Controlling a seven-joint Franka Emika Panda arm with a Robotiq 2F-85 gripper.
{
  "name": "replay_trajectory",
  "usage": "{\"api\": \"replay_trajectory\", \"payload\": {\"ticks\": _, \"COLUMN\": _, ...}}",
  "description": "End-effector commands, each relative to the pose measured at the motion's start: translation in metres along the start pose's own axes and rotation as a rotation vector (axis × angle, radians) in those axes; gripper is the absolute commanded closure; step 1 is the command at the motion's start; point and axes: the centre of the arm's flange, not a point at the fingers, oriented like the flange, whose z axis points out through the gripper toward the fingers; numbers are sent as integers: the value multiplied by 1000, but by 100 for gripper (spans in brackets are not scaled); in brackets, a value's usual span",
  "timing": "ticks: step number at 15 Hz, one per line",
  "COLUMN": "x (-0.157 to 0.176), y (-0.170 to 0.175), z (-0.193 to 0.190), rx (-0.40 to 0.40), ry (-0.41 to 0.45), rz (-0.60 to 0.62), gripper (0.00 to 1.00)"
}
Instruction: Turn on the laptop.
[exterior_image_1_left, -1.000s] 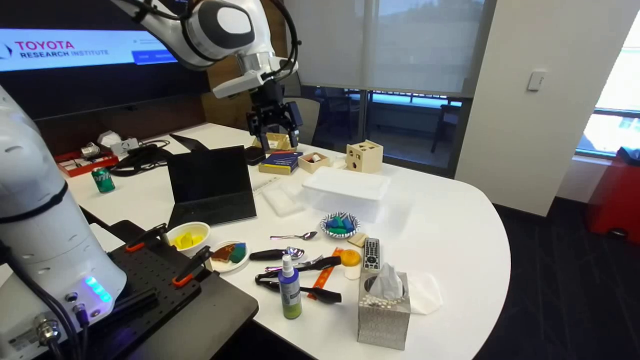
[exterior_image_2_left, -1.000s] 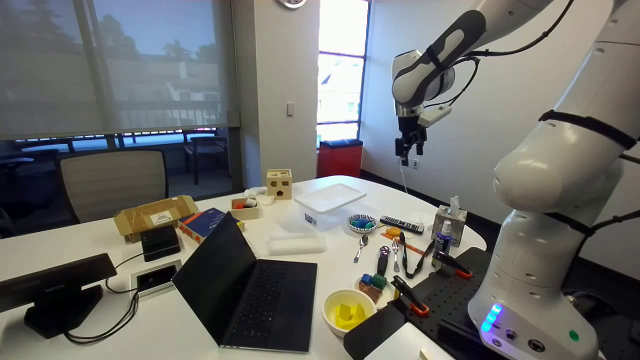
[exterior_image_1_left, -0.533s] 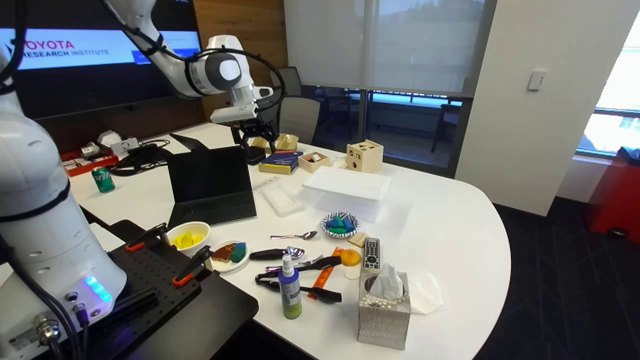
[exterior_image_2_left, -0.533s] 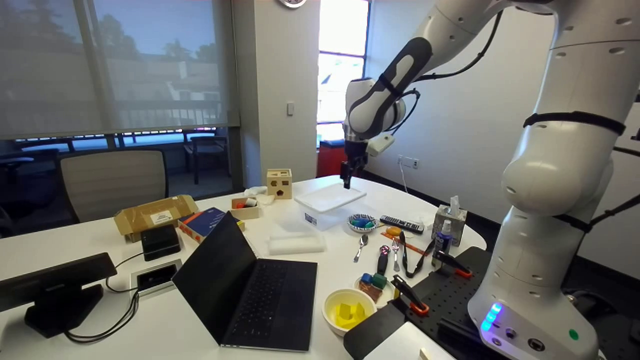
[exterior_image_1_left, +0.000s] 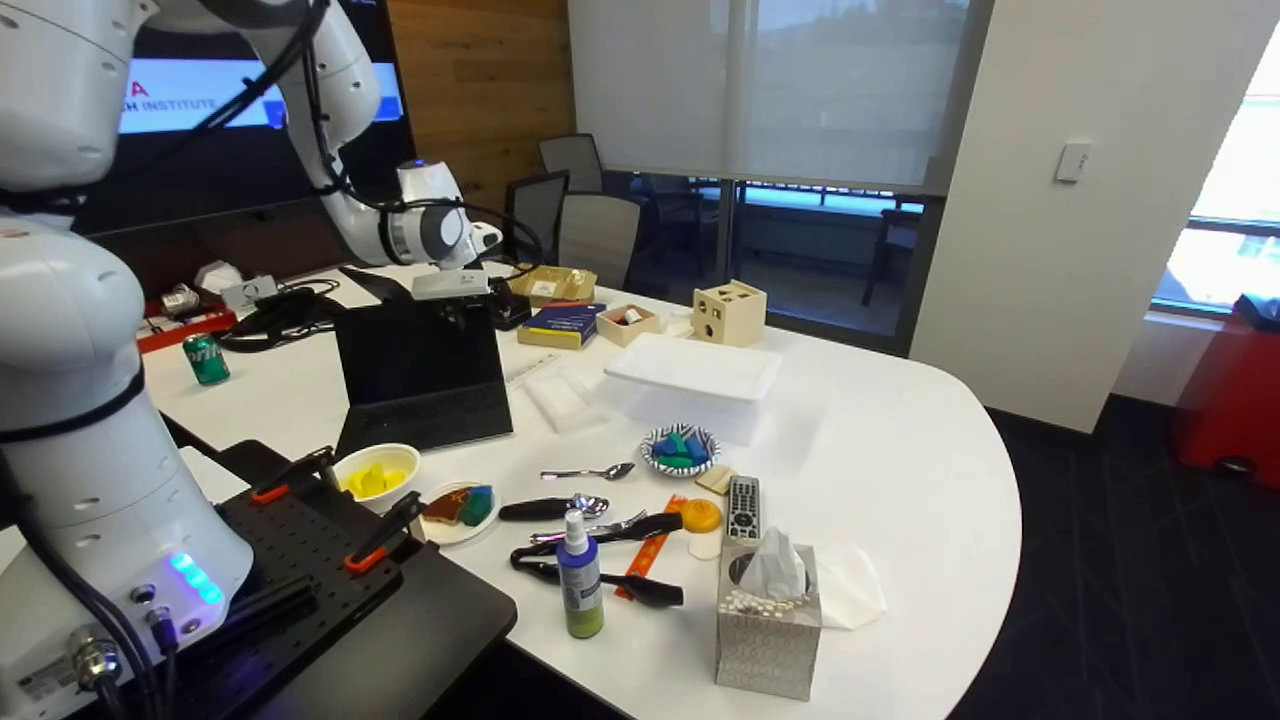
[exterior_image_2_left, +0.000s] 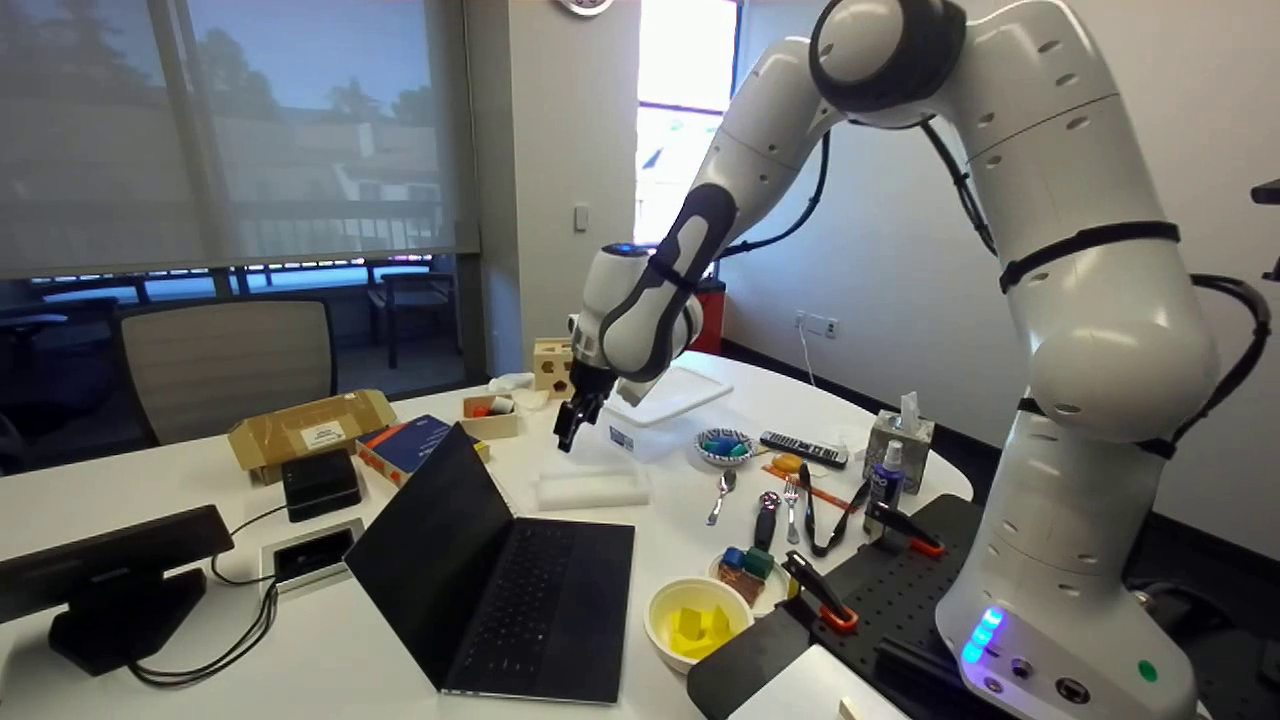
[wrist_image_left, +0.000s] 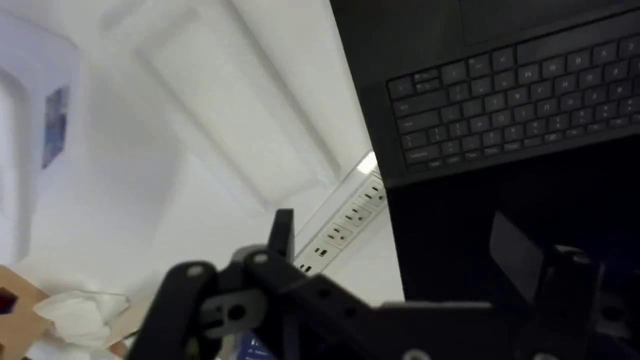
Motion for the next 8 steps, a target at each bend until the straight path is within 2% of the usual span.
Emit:
{"api": "replay_trajectory", "payload": {"ticks": 1, "x": 43, "y": -26, "z": 60, "rx": 26, "ry": 37, "rz": -6, "gripper": 0}}
{"api": "replay_trajectory", "payload": {"ticks": 2, "x": 46, "y": -33, "z": 71, "rx": 30, "ry": 35, "rz": -5, "gripper": 2}}
{"api": "replay_trajectory", "payload": {"ticks": 3, "x": 48, "y": -41, "z": 81, "rx": 28, "ry": 24, "rz": 3, "gripper": 27}}
{"api": "replay_trajectory", "payload": {"ticks": 4, "x": 48, "y": -46, "z": 89, "rx": 26, "ry": 18, "rz": 16, "gripper": 27}}
{"api": "replay_trajectory", "payload": {"ticks": 8, "x": 42, "y": -53, "z": 114, "rx": -17, "ry": -17, "rz": 106, "gripper": 58}}
